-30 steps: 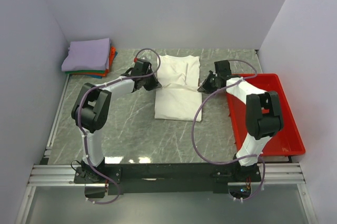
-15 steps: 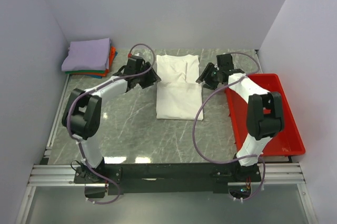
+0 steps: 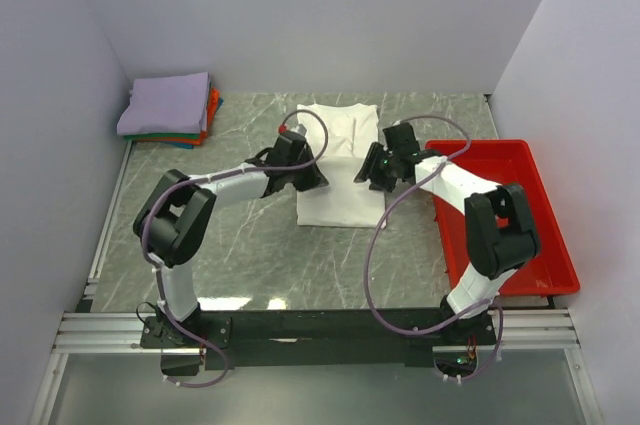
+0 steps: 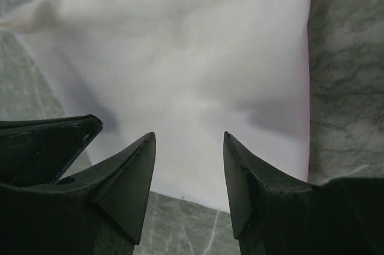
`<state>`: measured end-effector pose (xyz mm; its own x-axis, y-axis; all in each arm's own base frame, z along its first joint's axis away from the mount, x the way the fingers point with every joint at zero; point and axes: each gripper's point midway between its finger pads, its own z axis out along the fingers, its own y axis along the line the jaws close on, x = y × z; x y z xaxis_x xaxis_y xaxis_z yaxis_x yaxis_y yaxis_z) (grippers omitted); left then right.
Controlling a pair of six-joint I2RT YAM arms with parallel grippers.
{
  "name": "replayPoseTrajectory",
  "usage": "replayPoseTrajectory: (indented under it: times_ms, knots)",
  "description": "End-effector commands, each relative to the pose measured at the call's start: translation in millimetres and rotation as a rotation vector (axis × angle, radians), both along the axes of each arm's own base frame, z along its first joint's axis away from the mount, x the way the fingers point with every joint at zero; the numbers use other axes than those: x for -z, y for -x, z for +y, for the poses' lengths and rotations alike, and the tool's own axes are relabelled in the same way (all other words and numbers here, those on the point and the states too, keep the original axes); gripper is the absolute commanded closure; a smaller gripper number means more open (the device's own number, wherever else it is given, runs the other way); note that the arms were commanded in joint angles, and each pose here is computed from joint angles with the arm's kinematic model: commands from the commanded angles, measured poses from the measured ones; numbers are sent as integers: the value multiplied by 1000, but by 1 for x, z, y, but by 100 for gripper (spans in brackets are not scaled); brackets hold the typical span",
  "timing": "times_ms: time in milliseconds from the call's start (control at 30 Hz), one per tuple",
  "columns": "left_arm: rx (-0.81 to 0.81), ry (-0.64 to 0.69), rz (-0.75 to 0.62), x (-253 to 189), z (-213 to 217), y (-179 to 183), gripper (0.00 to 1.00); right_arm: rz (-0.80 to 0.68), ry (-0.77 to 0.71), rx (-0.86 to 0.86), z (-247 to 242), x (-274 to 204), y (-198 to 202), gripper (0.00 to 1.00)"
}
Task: Fold and stack the t-shirts
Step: Fold the tshirt
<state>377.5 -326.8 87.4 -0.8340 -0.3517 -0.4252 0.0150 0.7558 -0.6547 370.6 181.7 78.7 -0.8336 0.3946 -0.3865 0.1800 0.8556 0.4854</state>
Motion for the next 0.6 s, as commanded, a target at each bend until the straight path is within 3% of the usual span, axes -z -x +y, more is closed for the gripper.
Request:
replayPoseTrajectory:
  times_ms: [0,167,567]
  knots:
    - [-31,7,26,23,5,3,99,7,37,23,-2,22,0,44]
    - [-26,-22,72,52,15,28,99,65,69,22,-7,51,20,44]
    - [-2,-38,88,64,35,86,99,113,100,-65,3,73,76,46]
